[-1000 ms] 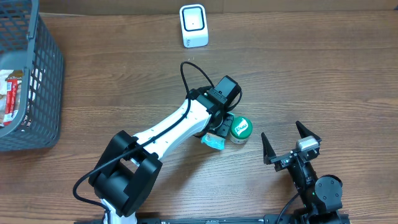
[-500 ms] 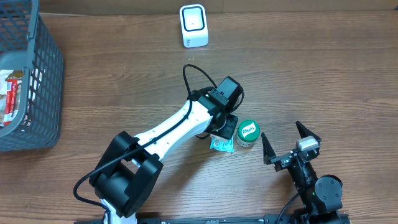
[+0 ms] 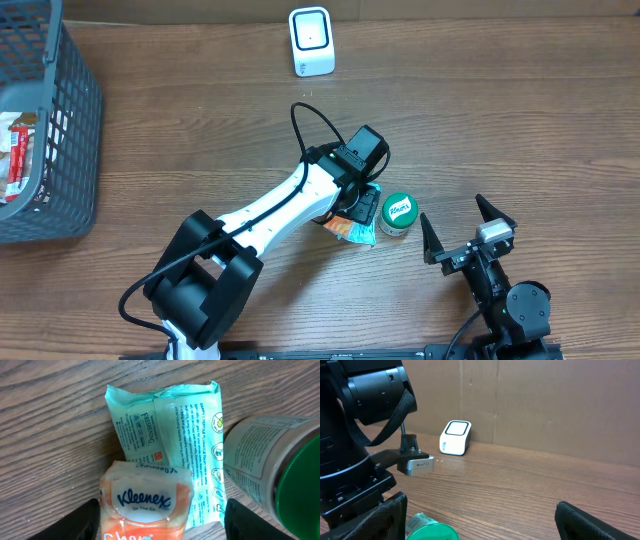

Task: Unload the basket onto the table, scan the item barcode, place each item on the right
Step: 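Lower the items onto the table and open the left gripper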

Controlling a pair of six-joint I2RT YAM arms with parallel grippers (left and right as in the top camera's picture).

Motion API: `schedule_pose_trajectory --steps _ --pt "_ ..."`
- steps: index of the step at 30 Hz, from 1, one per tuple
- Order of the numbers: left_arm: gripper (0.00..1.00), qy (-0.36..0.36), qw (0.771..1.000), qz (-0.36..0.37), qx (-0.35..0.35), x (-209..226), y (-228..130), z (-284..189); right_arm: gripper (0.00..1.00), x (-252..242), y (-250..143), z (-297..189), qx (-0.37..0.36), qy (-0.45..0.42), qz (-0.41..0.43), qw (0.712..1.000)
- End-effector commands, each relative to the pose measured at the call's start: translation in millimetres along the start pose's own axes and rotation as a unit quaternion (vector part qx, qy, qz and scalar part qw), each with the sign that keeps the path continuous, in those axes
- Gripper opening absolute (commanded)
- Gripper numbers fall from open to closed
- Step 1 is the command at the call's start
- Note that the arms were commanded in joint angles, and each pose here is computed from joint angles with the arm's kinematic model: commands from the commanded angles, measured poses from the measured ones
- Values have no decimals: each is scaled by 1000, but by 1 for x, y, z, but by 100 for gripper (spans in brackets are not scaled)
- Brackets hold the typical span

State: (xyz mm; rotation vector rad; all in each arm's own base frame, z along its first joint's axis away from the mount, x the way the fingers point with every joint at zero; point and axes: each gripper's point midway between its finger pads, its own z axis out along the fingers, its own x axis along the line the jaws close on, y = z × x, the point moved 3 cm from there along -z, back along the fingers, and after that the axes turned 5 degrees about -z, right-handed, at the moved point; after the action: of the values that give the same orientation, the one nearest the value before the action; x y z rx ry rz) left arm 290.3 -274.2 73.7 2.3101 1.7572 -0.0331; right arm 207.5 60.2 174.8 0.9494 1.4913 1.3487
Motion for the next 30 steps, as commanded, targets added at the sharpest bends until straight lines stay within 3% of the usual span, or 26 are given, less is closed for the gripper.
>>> schedule_pose_trajectory --steps 1,10,21,24,30 --pt "69 3 1000 1 -7 -1 -1 -4 100 1 -3 0 0 3 2 1000" --pt "59 -15 1000 1 3 -6 -4 -4 100 1 -3 0 0 3 2 1000" --pt "53 -57 998 2 14 -19 -6 -5 100 1 -3 0 0 3 2 1000" --pt "53 -70 997 3 14 -23 -5 -5 100 1 -3 0 0 3 2 1000" --pt "64 -69 998 0 7 -20 0 -7 100 1 -3 0 0 3 2 1000"
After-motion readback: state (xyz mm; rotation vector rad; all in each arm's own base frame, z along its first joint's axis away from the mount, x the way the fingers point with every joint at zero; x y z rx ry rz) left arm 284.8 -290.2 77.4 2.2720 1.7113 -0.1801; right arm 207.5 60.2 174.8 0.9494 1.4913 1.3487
